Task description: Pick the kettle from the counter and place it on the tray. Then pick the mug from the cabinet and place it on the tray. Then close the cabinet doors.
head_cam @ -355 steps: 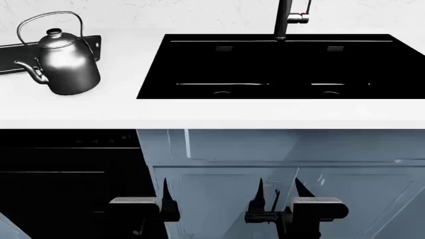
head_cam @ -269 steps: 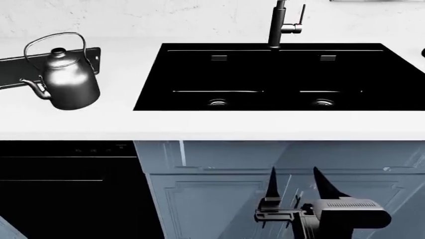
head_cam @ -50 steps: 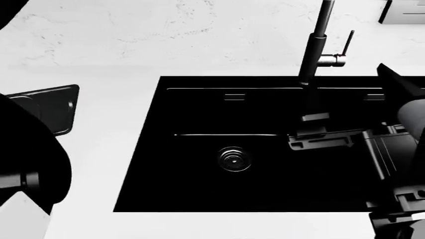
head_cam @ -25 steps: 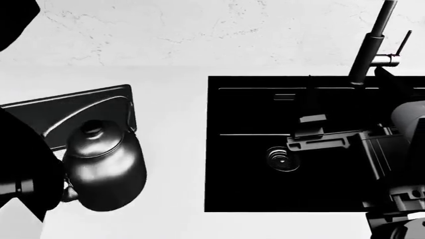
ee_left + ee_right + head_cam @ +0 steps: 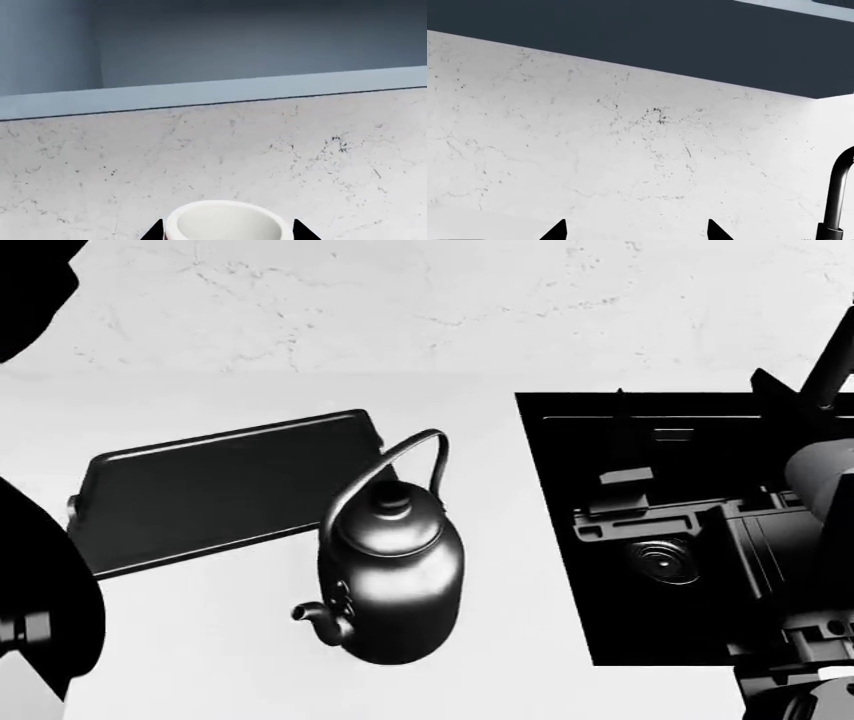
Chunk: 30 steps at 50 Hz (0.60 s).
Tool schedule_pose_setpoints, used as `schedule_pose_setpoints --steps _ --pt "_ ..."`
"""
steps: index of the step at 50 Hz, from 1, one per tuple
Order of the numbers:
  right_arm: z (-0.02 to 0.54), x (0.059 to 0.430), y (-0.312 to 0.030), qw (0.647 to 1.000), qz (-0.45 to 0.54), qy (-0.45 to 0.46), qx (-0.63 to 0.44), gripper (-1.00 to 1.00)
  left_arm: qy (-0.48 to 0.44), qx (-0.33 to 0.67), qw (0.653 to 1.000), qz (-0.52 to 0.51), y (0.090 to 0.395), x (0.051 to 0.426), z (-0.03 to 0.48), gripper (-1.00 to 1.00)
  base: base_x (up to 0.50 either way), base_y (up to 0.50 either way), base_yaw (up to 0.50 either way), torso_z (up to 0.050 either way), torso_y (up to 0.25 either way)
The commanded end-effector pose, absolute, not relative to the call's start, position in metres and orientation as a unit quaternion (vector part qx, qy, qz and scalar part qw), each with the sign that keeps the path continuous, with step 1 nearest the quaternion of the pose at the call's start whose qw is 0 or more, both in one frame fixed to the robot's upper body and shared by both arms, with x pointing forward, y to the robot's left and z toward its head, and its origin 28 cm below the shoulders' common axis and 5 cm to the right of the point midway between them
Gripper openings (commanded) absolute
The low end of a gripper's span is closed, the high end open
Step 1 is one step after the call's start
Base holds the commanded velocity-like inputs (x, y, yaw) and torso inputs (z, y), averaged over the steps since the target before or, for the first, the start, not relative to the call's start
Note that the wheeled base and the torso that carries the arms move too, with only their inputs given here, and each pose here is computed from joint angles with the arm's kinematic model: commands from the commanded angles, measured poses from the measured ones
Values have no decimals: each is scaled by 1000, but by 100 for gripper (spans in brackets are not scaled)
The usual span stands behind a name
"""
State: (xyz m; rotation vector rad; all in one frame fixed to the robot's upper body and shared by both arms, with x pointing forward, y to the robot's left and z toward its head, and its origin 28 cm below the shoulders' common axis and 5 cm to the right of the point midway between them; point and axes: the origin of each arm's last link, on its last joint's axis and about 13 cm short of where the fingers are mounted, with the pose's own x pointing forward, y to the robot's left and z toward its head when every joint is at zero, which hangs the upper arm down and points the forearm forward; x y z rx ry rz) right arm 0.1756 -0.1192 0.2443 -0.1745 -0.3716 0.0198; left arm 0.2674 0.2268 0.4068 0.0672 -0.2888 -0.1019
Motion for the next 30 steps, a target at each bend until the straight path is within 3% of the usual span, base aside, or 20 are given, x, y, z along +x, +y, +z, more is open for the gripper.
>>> schedule_pose_setpoints --steps 1,24,30 --pt "245 175 -119 979 10 -185 -87 100 -137 31 989 -42 231 272 400 -100 0 500 0 0 0" --pt "249 174 -120 978 8 -188 -88 100 -113 28 993 -34 234 288 379 -100 0 500 0 0 0" --pt "258 172 -122 977 5 -194 -84 100 -88 23 995 -31 234 306 359 -100 0 29 0 0 2"
